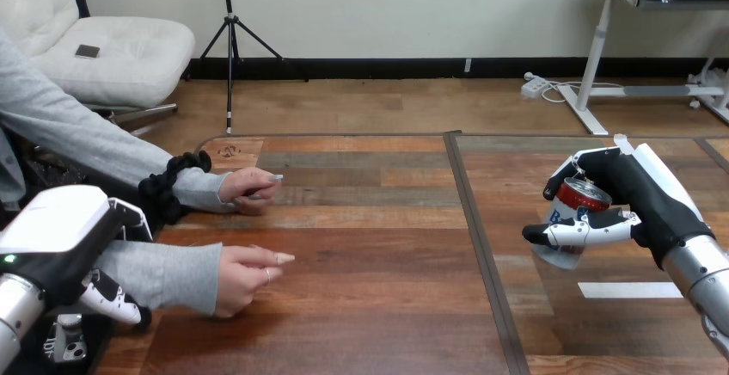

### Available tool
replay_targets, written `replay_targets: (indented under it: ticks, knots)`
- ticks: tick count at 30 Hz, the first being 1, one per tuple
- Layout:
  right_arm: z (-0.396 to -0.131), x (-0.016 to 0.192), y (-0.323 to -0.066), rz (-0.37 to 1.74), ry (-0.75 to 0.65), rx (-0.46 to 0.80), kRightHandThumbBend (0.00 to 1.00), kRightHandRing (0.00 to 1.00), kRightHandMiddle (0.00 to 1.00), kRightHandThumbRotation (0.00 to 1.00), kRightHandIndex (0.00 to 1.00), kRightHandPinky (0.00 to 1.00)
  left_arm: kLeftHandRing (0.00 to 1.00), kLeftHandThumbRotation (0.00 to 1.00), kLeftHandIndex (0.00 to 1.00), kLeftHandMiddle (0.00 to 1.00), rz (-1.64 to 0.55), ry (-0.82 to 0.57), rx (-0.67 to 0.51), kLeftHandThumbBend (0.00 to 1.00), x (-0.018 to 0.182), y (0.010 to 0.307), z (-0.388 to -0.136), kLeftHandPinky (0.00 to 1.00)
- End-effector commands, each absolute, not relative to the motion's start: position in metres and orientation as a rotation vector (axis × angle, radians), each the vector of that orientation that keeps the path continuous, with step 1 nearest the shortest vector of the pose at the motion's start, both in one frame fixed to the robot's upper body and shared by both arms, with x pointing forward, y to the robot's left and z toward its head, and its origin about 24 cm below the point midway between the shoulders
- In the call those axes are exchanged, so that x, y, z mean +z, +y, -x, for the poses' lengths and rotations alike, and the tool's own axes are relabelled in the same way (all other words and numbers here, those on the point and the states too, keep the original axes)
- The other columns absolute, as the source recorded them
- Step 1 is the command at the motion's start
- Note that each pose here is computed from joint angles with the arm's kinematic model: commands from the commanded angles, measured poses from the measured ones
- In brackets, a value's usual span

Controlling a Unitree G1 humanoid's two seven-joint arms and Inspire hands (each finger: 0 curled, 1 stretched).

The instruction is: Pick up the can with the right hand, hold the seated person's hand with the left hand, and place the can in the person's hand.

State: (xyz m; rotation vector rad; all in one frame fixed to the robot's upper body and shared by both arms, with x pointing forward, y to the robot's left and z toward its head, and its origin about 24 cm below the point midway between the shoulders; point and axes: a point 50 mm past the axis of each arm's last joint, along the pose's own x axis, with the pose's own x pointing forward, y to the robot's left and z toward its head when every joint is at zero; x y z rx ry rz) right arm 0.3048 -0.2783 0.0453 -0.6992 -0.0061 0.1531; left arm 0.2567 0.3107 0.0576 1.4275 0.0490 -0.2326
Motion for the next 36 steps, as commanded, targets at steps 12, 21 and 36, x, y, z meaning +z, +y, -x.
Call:
replay_targets:
  ticks: [12,21,36]
  knots:
    - [-0.322,0.079,-0.276,0.701,-0.136,0.122,0.85,0.32,0.38,0.0,0.42,0.29,0.18,0.0,0.45,0.26,-1.422,-0.187,-0.089,0.98,0.122,0.304,-0.274,0.14]
    - [-0.322,0.079,-0.274,0.707,-0.144,0.13,0.85,0.32,0.38,0.0,0.41,0.29,0.17,0.0,0.45,0.25,-1.414,-0.216,-0.087,1.0,0.126,0.302,-0.274,0.13]
    - [-0.322,0.078,-0.272,0.699,-0.141,0.14,0.84,0.34,0.4,0.0,0.42,0.31,0.18,0.0,0.44,0.26,-1.392,-0.241,-0.079,1.0,0.128,0.299,-0.275,0.13]
